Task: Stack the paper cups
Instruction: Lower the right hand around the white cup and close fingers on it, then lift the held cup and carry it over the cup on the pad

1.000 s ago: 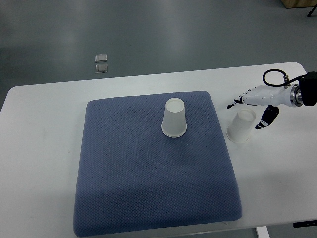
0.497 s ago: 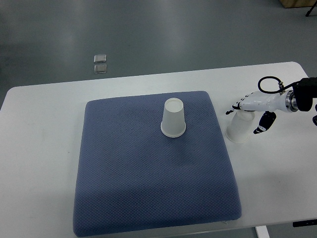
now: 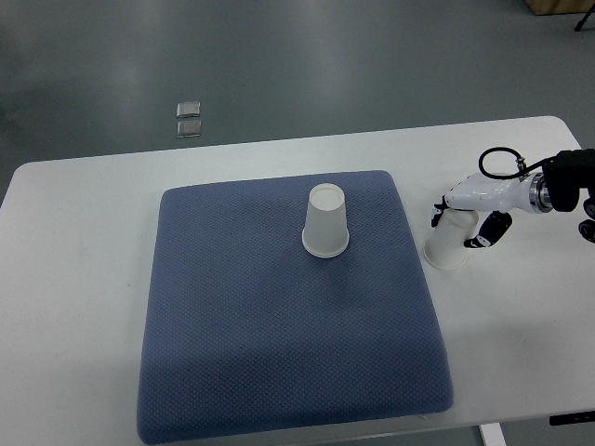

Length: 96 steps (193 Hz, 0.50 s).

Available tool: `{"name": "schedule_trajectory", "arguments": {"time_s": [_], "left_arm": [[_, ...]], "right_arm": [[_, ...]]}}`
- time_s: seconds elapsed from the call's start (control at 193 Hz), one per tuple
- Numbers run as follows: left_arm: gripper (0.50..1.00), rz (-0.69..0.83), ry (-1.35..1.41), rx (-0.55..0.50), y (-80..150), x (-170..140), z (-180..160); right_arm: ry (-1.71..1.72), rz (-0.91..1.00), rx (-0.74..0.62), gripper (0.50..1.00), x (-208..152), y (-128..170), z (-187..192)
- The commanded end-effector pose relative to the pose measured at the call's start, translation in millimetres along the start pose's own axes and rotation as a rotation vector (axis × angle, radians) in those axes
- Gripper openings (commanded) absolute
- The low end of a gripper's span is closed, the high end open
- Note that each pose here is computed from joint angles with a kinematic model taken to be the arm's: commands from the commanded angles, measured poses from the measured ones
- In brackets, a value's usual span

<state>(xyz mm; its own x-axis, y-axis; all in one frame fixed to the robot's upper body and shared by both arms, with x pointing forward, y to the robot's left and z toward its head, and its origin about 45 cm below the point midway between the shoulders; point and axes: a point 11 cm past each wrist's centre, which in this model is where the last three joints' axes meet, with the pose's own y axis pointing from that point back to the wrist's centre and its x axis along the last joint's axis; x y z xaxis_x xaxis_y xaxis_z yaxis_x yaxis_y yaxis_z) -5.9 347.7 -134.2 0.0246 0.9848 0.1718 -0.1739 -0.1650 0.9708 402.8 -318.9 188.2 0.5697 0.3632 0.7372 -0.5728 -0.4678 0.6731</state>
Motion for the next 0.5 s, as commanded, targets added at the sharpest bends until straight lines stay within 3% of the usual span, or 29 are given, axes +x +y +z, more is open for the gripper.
{"name": "schedule_trajectory", "arguments": {"time_s": [0.0,0.192,0.492], "left_arm": [[1.0,0.001,-0.002,0.0,0.0,0.3,0.0],[1.0,0.001,0.0,0.0,0.0,0.3,0.0],[1.0,-0.001,0.0,0.0,0.0,-0.2,0.0]], "right_arm": [[0.002,-0.002,-0.001,0.652,-0.1,-0.5,0.3],[0.011,0.008,-0.002,0.654,7.3,1.1,1.3],[0.06,0.051,-0.022,0.654,60.3,16.6,7.4]]}}
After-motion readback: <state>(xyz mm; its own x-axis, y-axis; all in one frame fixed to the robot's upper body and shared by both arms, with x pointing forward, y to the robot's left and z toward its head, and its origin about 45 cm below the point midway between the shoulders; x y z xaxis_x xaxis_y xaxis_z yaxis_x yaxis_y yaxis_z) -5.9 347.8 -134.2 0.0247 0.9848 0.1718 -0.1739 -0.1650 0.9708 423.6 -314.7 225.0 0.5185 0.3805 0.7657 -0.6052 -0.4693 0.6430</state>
